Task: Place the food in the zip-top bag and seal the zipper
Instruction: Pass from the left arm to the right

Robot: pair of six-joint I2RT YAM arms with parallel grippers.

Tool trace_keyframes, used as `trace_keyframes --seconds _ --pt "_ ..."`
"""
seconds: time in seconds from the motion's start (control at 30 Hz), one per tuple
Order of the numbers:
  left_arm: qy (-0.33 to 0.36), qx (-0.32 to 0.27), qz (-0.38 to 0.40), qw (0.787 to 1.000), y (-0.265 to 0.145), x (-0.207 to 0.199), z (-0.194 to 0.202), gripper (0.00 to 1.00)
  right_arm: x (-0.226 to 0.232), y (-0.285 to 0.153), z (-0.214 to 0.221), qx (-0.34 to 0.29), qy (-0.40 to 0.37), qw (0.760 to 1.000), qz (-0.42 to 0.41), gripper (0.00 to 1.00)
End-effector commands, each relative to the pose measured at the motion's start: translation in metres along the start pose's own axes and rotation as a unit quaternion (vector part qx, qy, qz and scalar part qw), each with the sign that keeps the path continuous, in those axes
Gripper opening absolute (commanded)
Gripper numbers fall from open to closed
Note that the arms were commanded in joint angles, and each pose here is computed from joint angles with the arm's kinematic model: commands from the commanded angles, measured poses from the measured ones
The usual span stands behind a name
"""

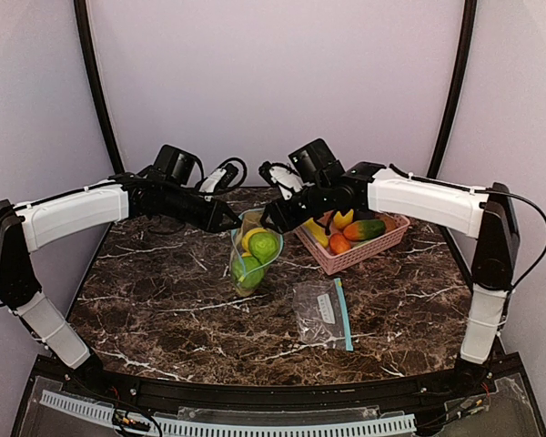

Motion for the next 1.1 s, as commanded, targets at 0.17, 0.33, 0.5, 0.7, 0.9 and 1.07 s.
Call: trace_keyframes --seconds 0.17,0.33,0.5,0.7,0.9,1.07 --pt "0.009 0.001 0.001 1.0 -0.004 -0.003 0.001 0.01 0.002 0.01 -0.005 0.0 0.025 0.999 -0.021 0.08" --pt "0.008 0.003 -0.008 1.0 -0.002 0.0 0.003 0.01 0.007 -0.009 -0.007 0.003 0.085 0.996 -0.025 0.0" --pt "0.014 0.004 0.009 1.0 -0.001 -0.004 0.002 0.22 0.01 -0.031 -0.001 0.004 0.194 0.981 -0.003 0.0" --pt "0.068 -0.02 0.022 0.997 -0.016 -0.03 0.0 0.79 0.009 -0.038 0.014 -0.013 0.311 0.95 0.025 0.0" --pt "0.093 -0.035 -0.035 0.994 -0.026 -0.051 0.026 0.93 0.001 -0.037 0.021 -0.035 0.387 0.919 0.063 0.0" --pt "0.01 -0.052 -0.008 0.999 -0.018 -0.057 0.08 0.96 -0.003 -0.035 0.026 -0.035 0.418 0.904 0.086 0.0"
Point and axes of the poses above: each gripper's point midway between its finger pads, its own y axis out along the fingers, its own x axis along the line the jaws close on, z = x × y, the point moved 6 cm from there along -y, back along the fingers, and after that the axes turned 6 degrees about -y, right-handed, at the moved point
